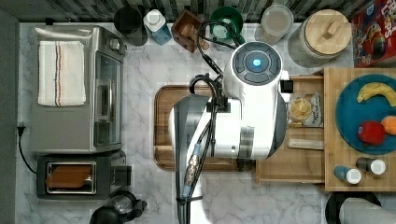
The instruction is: Close the drawer.
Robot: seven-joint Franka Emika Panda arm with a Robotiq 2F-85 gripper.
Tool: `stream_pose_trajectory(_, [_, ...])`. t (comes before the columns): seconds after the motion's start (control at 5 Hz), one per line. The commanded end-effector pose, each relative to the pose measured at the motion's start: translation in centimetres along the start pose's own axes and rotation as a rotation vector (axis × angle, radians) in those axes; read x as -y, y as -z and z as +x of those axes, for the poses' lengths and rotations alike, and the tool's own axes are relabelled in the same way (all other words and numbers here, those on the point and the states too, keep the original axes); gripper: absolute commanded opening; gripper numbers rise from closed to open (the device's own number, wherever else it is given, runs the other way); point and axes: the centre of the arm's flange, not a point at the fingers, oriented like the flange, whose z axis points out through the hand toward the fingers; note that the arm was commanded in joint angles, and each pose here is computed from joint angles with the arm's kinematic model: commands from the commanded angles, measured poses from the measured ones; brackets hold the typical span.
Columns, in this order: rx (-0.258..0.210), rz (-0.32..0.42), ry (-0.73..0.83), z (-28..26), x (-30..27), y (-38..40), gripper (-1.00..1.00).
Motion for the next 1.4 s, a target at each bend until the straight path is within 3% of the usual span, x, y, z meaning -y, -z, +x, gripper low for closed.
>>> stream_pose_trajectory(0.2, [-0.001, -0.001, 0.012, 0.1, -0.1, 0.0, -1.00])
stream_pose_trajectory(0.4, [-0.001, -0.001, 0.012, 0.1, -0.1, 0.0, -1.00])
stream_pose_trajectory(0.6, [0.044, 0.022, 0.080, -0.6, 0.2, -0.5, 1.00])
stream_pose_trajectory(1.0, [0.158, 0.055, 0.346, -3.6, 3.1, -2.7, 1.00])
stream_pose_trajectory(1.2, [0.161, 0.065, 0.489, -5.5, 4.6, -4.6, 1.00])
stream_pose_trajectory(1.4, [0.103, 0.058, 0.548, -7.9, 5.8, -5.9, 1.00])
